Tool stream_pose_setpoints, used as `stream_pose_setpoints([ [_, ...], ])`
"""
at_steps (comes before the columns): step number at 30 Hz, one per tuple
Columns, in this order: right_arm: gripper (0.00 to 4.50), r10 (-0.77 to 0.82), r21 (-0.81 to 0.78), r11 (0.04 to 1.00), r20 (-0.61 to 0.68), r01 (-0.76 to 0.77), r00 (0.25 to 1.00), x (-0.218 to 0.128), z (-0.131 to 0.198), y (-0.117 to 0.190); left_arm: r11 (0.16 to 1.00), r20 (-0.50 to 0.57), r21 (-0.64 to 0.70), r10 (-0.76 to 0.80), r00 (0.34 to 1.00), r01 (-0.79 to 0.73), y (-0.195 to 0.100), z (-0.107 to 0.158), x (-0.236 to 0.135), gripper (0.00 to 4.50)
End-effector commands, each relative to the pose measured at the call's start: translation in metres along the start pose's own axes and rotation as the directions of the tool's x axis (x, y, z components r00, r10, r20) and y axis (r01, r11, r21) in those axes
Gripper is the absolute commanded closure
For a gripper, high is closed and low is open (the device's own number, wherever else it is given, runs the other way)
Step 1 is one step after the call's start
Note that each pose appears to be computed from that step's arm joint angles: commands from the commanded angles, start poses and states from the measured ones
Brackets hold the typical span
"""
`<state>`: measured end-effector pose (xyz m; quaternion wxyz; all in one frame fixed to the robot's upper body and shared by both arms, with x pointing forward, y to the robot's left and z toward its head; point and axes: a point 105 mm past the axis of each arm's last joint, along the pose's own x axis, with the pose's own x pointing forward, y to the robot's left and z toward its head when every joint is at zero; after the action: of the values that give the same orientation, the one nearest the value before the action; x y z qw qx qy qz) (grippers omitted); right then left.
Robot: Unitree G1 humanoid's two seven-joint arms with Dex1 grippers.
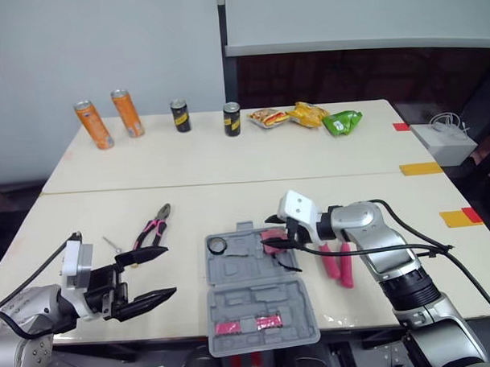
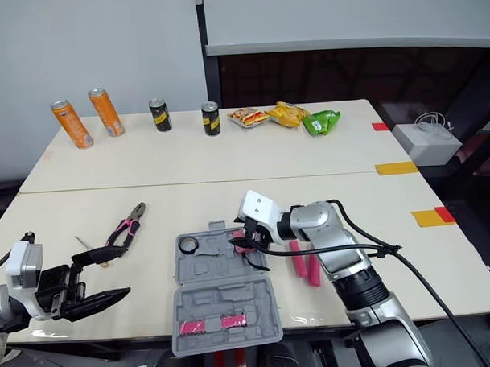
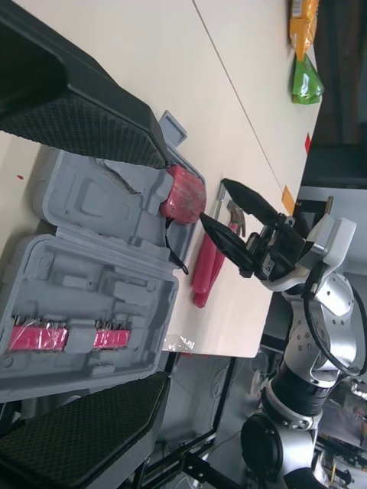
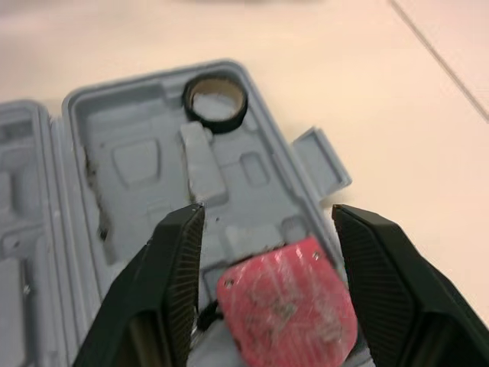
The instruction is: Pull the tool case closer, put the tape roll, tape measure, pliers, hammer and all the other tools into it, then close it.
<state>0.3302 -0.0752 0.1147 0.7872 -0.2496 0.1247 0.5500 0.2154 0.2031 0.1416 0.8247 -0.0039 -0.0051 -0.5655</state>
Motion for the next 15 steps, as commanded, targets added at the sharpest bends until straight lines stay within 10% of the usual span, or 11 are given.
stream_pose_setpoints([
  [1, 2.05, -0.024, 0.033, 0.999, 0.037, 0.023, 0.999, -0.002, -0.004, -0.002, 0.999, 0.003, 0.033, 0.007, 1.000, -0.007, 0.001, 0.009, -0.003, 0.00],
  [4, 2.97, -0.025, 0.026, 0.999, 0.040, 0.024, 0.999, -0.001, -0.006, -0.001, 0.999, 0.003, 0.034, 0.009, 1.000, -0.009, 0.001, 0.009, -0.004, 0.00],
  [15, 2.97, -0.125, 0.102, 0.987, 0.000, 0.125, 0.992, 0.002, -0.034, -0.010, 0.999, 0.011, 0.033, 0.017, 1.000, -0.018, 0.000, 0.008, -0.003, 0.00],
])
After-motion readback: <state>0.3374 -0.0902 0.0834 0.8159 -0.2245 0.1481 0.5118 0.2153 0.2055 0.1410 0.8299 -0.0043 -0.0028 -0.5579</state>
